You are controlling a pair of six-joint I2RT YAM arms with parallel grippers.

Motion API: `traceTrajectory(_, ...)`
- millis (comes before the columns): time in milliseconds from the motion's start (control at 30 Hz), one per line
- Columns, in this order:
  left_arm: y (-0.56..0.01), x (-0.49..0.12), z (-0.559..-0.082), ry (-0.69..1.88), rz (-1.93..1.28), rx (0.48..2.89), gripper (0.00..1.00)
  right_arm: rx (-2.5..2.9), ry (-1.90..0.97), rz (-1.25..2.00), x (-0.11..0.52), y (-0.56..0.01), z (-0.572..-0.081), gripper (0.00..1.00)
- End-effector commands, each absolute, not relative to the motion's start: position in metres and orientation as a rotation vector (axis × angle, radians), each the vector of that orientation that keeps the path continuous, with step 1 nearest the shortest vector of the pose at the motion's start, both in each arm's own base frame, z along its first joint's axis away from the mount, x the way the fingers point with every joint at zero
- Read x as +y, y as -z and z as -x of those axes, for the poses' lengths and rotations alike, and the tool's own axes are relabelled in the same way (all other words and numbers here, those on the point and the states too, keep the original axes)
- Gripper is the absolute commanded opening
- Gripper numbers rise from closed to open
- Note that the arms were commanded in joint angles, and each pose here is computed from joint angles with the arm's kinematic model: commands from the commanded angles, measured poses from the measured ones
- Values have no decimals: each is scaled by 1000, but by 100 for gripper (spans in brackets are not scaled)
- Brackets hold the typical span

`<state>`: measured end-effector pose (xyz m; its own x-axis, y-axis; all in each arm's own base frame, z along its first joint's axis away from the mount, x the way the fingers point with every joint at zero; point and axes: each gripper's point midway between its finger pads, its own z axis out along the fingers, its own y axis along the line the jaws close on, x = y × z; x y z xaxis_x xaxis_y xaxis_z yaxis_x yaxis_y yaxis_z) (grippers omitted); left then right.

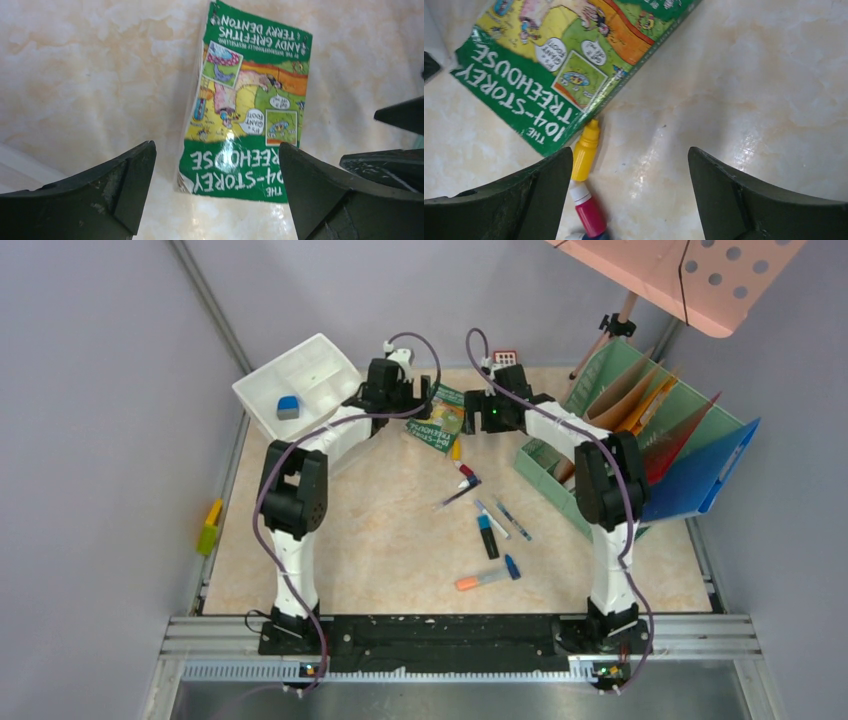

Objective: Organize the desk
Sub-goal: Pick up the book from the center of the board.

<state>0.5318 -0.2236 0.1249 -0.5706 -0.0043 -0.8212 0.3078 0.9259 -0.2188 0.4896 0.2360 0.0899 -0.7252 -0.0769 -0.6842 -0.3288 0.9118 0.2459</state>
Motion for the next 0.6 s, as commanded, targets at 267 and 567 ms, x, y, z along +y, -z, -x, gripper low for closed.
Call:
traceTrajectory(267, -98, -232, -565, 384, -118, 2213, 97, 2323, -703, 147, 269, -78, -531, 83)
traceTrajectory(567, -69, -248, -563, 486, -123, 2277, 97, 2381, -842, 30, 276, -49, -529, 82)
